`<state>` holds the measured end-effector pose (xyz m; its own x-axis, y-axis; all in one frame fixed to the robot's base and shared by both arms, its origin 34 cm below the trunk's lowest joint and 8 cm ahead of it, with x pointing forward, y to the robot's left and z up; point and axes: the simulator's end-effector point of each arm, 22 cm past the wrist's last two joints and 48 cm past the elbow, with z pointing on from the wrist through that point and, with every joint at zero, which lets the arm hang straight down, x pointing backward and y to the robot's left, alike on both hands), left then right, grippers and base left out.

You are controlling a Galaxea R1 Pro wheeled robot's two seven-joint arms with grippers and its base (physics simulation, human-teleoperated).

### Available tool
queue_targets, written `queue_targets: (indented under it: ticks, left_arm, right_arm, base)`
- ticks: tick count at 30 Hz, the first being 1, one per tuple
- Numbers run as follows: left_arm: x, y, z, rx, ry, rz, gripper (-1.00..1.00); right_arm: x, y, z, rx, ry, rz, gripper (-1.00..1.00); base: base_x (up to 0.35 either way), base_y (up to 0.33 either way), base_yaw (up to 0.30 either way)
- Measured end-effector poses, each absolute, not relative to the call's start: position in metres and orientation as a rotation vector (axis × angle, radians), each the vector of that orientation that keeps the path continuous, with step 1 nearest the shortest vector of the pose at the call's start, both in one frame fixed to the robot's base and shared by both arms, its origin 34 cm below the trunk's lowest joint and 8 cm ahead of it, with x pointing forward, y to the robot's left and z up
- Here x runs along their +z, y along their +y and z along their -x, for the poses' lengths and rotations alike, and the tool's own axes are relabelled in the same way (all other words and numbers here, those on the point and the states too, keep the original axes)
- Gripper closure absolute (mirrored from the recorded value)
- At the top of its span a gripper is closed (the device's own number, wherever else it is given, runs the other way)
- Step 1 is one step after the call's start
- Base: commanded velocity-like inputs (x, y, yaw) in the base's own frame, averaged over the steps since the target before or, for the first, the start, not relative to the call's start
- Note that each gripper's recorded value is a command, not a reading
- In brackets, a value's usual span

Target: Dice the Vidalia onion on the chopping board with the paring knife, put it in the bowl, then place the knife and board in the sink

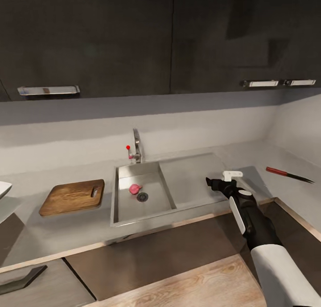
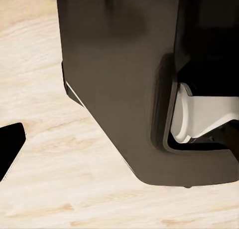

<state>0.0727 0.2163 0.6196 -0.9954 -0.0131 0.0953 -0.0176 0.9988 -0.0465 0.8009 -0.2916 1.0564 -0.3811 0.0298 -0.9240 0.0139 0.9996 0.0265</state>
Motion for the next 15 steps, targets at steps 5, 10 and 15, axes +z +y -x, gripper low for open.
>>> queue_targets:
  ticks: [5,10,15]
  left_arm:
    - [0.6196,0.2159,-0.0726,0.073,-3.045,-0.024,-1.0]
    - [0.6196,0.2153,-0.0727,0.074,-3.045,-0.024,-1.0]
    - [0.6197,0.2135,-0.0727,0.077,-3.045,-0.025,-1.0]
  right_arm:
    - [1.0568,-0.2921,-0.8011,0.017,1.961,-0.033,-1.0]
    - [1.0558,-0.2919,-0.8005,0.019,1.968,-0.035,-1.0]
    - [1.0488,-0.2915,-0.7965,0.024,2.011,-0.04,-1.0]
  base:
    - [0.242,0.057,0.0]
    - [0.23,0.011,0.0]
    - [0.237,-0.123,-0.131]
